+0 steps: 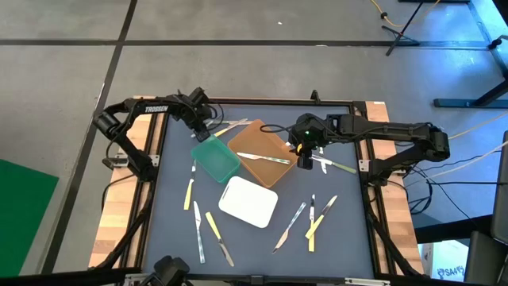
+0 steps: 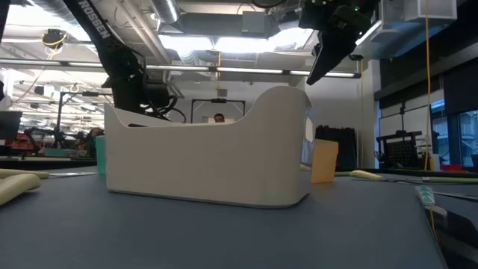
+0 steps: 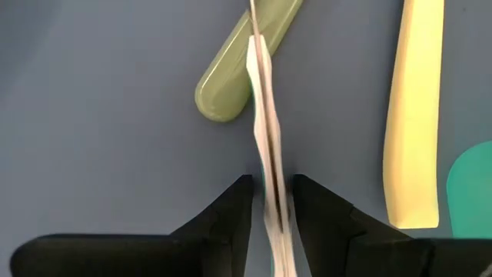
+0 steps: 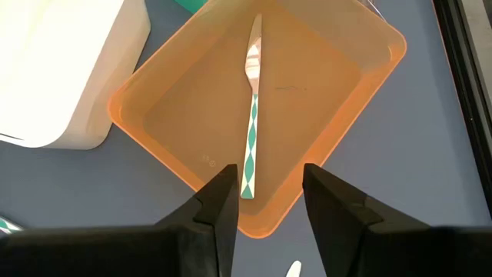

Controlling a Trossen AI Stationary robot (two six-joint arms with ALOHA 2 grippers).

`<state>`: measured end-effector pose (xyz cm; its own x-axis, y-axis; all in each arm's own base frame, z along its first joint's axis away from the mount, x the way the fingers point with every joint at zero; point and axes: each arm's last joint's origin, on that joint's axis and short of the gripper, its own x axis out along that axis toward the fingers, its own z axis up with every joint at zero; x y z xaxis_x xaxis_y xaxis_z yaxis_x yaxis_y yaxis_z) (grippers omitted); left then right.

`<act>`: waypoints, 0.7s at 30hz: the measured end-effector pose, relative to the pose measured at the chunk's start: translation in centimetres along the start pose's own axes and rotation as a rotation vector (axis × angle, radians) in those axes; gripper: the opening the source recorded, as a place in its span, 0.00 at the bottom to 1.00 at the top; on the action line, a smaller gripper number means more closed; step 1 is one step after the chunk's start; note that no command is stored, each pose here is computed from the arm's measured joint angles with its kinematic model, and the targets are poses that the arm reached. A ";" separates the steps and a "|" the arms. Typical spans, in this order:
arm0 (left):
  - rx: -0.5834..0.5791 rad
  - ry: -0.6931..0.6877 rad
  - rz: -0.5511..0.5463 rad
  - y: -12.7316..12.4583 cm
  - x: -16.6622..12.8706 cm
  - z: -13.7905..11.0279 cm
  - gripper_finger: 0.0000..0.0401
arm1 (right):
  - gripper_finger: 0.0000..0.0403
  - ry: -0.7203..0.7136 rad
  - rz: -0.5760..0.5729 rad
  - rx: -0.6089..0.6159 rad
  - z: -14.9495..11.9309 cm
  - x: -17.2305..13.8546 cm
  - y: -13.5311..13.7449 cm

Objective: Sort silverware by color (type)
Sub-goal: Put the blue table knife into the orange bin

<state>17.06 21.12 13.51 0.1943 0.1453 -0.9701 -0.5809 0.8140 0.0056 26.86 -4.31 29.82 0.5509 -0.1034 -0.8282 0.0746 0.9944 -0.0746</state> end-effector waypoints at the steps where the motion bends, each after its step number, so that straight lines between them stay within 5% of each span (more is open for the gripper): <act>1: 0.001 0.000 0.000 0.0 0.0 0.0 0.23 | 0.34 0.000 0.000 0.000 0.0 0.0 0.0; 21: 0.001 0.002 0.009 0.0 0.2 0.0 0.09 | 0.34 0.001 0.000 0.000 0.0 0.0 0.0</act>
<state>17.05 21.17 13.35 0.1874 0.1518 -0.9705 -0.5817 0.8133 0.0149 26.87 -4.31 29.81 0.5502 -0.1033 -0.8286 0.0745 0.9944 -0.0745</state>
